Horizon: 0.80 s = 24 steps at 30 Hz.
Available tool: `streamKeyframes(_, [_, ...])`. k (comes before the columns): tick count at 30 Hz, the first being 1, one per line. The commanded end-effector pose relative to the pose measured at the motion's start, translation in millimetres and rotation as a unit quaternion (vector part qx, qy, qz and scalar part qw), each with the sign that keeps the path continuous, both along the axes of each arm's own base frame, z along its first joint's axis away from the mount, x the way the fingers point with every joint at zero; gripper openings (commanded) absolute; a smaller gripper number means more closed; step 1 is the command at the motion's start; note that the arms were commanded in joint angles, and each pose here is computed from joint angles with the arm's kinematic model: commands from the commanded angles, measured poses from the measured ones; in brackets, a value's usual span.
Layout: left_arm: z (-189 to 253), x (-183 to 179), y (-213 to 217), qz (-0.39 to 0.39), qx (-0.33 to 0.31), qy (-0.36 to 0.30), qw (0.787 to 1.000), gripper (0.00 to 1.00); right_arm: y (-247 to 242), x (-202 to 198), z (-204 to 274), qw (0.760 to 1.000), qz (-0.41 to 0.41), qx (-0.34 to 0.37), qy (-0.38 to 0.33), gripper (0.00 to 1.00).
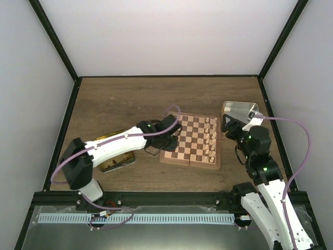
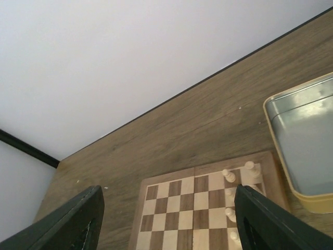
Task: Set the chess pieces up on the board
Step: Place the chess piece on the chessboard.
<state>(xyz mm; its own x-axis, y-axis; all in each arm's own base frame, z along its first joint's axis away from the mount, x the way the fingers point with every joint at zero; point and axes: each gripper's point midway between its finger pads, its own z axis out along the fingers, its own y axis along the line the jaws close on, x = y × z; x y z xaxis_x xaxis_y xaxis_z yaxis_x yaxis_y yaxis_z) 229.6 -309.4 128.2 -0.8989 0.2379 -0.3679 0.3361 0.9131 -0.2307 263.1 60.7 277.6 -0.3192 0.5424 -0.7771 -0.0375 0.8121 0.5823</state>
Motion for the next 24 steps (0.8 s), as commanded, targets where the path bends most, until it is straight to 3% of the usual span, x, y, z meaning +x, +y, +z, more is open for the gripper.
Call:
streamKeyframes(1, [-11.4,5.0,-25.6,0.009,0.032,-0.01,0.999,0.05,-14.9,-4.5,-0.9,0.999,-0.035,-0.027,0.0,0.7])
streamKeyframes(9, [-45.9,16.2,-36.3,-0.006,0.115,-0.002,0.993,0.05,-17.1,-4.5,-2.3,0.999,-0.039,-0.036,-0.004,0.71])
streamKeyframes(24, [-64.8,22.8,-34.9,0.003,0.127,-0.004,0.992,0.07,-10.8,1.8,-10.5,0.999,-0.025,-0.039,0.004,0.71])
